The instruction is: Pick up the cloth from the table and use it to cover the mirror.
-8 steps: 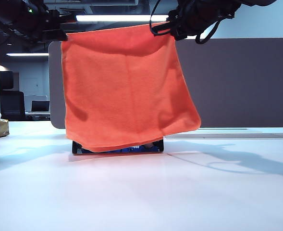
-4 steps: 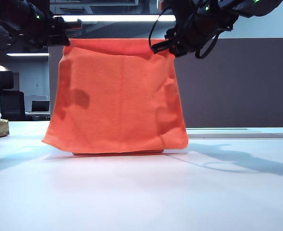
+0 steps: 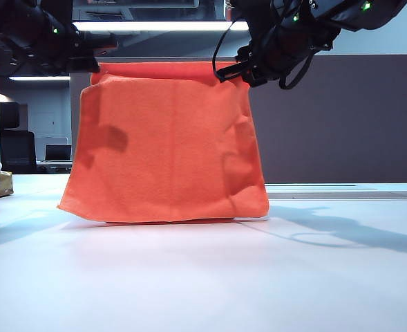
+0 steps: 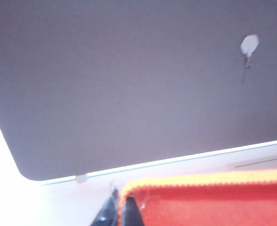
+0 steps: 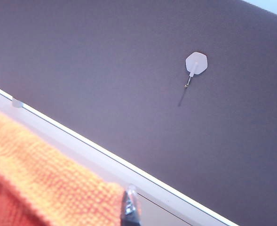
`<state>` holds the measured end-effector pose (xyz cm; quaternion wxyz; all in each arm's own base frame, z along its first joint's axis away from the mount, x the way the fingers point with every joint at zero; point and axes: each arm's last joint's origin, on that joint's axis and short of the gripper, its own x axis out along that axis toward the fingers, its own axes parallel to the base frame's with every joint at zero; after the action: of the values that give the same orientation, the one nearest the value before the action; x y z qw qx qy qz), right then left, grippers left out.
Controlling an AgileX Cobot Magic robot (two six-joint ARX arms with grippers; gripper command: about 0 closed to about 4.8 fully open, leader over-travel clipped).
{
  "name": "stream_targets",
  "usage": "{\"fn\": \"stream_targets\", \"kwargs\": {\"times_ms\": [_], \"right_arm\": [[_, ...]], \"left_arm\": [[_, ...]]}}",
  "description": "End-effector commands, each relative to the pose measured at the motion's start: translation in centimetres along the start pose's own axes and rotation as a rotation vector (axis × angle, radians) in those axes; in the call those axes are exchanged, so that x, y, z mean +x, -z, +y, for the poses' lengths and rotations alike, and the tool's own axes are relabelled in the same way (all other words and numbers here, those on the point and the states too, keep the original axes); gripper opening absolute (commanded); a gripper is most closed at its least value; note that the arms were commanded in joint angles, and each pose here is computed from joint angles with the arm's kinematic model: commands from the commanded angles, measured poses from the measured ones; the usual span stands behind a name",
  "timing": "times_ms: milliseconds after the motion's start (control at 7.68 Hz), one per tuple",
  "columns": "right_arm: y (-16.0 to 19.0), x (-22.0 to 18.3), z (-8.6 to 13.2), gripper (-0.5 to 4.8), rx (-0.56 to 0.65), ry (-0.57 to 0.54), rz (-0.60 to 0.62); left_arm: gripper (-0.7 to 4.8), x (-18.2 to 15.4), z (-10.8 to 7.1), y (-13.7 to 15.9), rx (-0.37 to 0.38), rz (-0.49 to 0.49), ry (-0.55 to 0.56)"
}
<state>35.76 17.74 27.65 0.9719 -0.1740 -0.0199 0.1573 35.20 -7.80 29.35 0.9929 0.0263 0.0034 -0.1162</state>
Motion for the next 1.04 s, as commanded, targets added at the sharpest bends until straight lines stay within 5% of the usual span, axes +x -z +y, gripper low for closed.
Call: {"fn": "stream_targets", "kwargs": {"times_ms": [130, 1042], "right_arm": [[-0.64, 0.16, -0.24, -0.06, 0.014, 0.032, -0.081], [-0.97, 0.16, -0.43, -0.06, 0.022, 0.049, -0.123]], "left_arm": [[-0.06, 0.62, 0.16, -0.01, 0.017, -0.011, -0.02], [-0.06, 0.88, 0.13, 0.51, 0.023, 0.02, -0.022]]}}
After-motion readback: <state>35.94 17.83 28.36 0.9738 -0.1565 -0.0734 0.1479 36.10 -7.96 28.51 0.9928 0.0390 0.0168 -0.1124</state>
